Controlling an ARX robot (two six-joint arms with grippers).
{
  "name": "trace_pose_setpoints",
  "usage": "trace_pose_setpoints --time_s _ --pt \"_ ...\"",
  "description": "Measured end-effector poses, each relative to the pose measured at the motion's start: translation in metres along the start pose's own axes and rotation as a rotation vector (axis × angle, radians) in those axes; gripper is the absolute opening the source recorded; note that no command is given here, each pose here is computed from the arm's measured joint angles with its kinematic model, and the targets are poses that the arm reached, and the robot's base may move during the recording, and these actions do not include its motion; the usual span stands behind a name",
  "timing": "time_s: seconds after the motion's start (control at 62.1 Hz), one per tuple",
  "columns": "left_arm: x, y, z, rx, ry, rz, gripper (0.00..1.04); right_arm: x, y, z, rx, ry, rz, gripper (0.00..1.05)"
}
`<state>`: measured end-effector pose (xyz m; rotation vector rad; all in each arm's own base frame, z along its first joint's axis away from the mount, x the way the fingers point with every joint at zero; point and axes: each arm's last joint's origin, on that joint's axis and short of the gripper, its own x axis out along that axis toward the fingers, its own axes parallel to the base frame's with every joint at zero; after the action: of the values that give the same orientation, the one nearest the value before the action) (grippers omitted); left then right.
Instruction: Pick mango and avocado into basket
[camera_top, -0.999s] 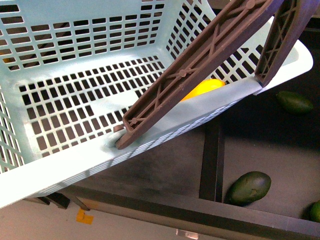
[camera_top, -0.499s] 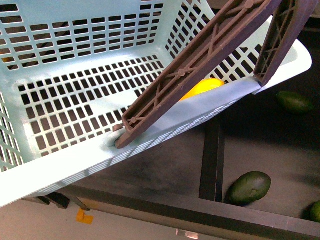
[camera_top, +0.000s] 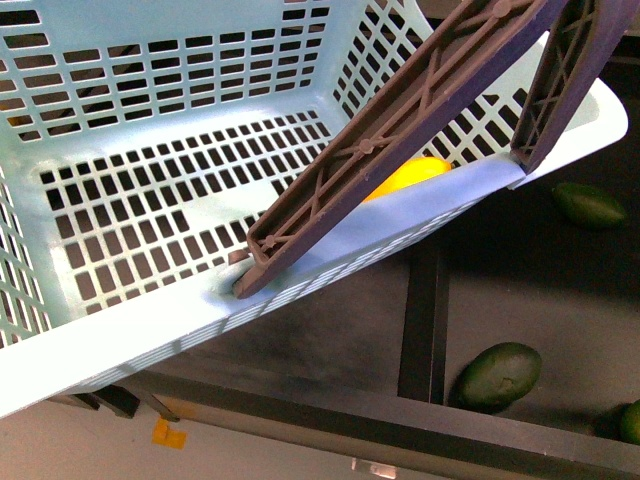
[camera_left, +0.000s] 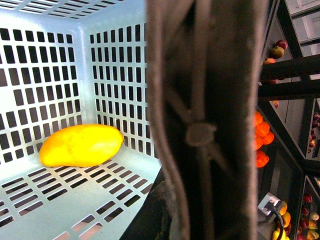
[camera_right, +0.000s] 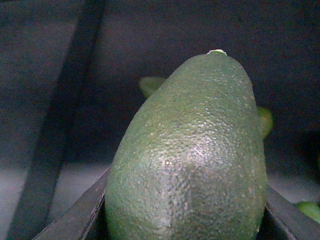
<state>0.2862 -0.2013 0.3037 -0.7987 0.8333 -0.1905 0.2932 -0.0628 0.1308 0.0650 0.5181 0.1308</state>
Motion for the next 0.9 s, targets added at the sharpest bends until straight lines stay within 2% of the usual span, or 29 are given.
trace_pose_setpoints --time_s 0.129,0.419,0.628,0.789,0.902 --pt "0.000 0.000 0.000 0.000 0.000 0.000 0.04 -0.005 0.032 0.018 -0.031 -0.059 0.084 0.55" --pt "0.000 0.000 0.000 0.000 0.000 0.000 0.04 0.003 0.143 0.063 -0.065 -0.178 0.329 0.55" --pt "0.000 0.000 0.000 0.000 -0.001 0.001 0.04 0.004 0.184 0.078 -0.062 -0.228 0.422 0.55" --pt "0.000 0.000 0.000 0.000 0.001 -0.001 0.04 0.009 0.211 0.077 -0.085 -0.215 0.483 0.55" --pt "0.000 0.000 0.000 0.000 -0.002 0.000 0.04 0.009 0.220 0.074 -0.094 -0.203 0.507 0.55"
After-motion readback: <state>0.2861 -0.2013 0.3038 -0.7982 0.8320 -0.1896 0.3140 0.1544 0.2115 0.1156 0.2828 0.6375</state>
